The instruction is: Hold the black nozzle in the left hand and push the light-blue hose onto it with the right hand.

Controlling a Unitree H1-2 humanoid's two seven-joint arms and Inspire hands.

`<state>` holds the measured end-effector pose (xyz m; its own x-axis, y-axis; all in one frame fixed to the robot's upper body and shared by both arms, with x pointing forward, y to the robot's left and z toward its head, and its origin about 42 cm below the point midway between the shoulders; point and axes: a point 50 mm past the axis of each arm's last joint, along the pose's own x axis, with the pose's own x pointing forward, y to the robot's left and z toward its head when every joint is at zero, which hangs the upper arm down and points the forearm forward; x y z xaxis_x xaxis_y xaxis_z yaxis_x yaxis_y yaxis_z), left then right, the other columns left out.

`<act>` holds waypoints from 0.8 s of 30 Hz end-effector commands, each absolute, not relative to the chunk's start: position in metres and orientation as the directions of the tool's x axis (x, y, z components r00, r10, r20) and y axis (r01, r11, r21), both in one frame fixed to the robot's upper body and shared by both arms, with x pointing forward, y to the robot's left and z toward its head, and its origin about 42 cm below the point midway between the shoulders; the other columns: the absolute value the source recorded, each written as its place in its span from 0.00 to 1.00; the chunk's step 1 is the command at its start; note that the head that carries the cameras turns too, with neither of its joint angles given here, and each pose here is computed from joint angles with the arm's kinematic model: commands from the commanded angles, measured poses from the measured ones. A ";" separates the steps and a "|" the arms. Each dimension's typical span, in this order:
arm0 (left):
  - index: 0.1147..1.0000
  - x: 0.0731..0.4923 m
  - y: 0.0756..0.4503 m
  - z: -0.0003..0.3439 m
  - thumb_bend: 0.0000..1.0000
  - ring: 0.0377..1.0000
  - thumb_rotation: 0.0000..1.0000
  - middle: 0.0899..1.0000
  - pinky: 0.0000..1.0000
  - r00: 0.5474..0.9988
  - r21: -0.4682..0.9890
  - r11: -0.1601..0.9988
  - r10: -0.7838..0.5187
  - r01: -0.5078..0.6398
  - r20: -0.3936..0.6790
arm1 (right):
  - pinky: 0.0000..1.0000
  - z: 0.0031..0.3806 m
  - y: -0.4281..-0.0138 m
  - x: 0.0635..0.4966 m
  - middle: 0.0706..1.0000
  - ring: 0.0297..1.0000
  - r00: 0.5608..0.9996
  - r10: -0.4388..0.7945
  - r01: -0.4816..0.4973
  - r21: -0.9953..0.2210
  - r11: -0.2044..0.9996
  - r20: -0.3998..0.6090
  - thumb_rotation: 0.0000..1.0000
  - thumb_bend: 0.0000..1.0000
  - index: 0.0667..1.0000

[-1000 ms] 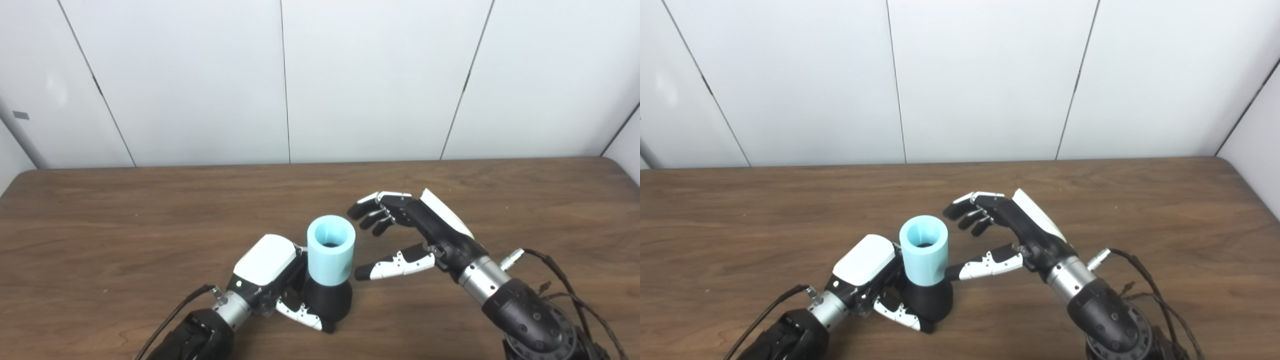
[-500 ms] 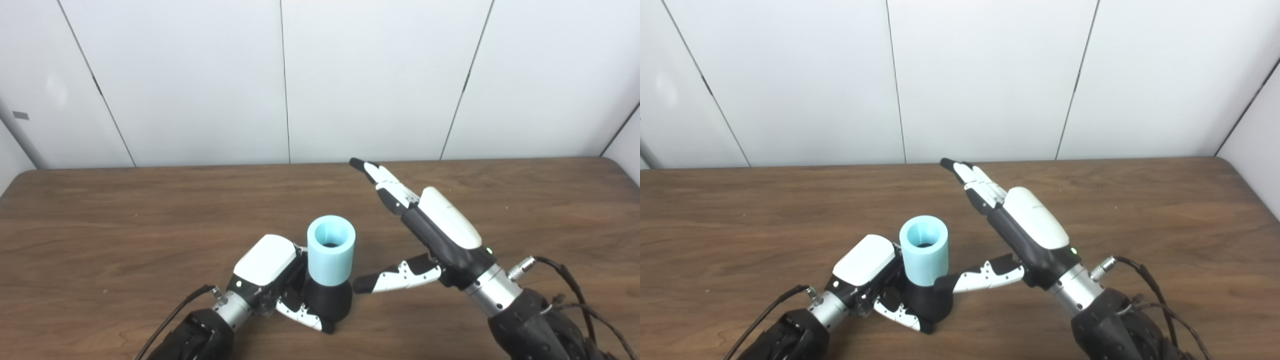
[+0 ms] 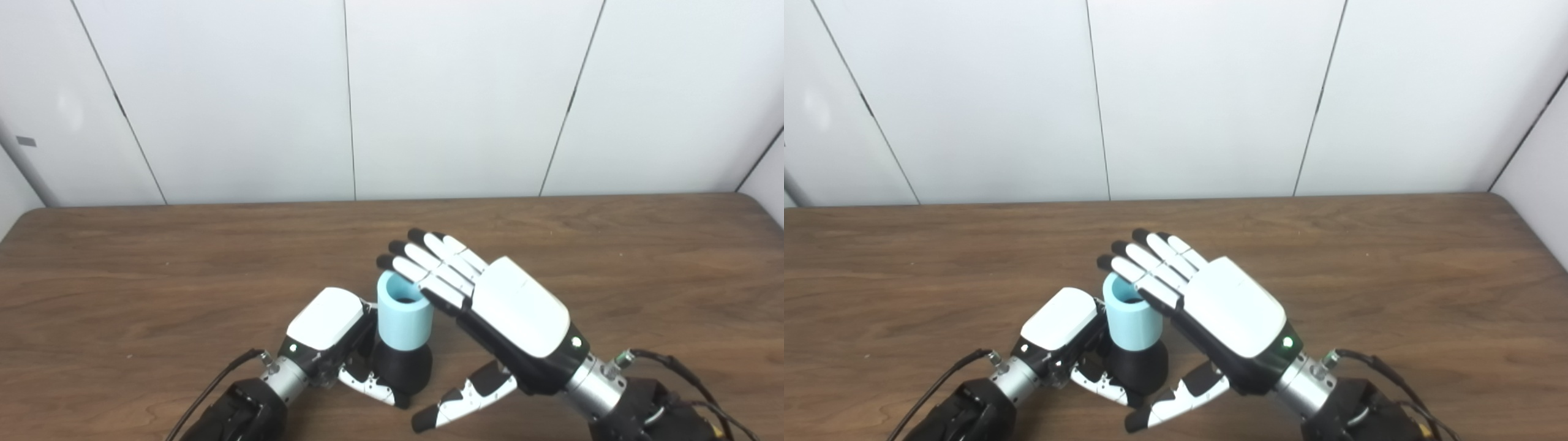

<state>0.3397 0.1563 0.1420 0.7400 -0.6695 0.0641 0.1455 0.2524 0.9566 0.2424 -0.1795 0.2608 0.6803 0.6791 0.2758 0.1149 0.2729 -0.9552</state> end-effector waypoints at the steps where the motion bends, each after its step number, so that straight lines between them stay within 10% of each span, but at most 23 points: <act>1: 0.41 0.340 0.155 0.142 0.52 0.15 0.00 0.42 0.12 0.725 0.963 0.219 -0.687 0.159 0.036 | 0.99 0.261 -0.179 0.242 0.98 1.00 0.666 0.695 0.152 -0.962 0.228 0.270 0.71 0.89 0.94; 24: 0.41 0.339 0.156 0.144 0.52 0.14 0.00 0.42 0.13 0.729 0.962 0.217 -0.684 0.168 0.026 | 1.00 0.220 -0.182 0.255 1.00 1.00 0.754 0.656 0.046 -0.999 0.005 0.038 0.80 0.86 0.99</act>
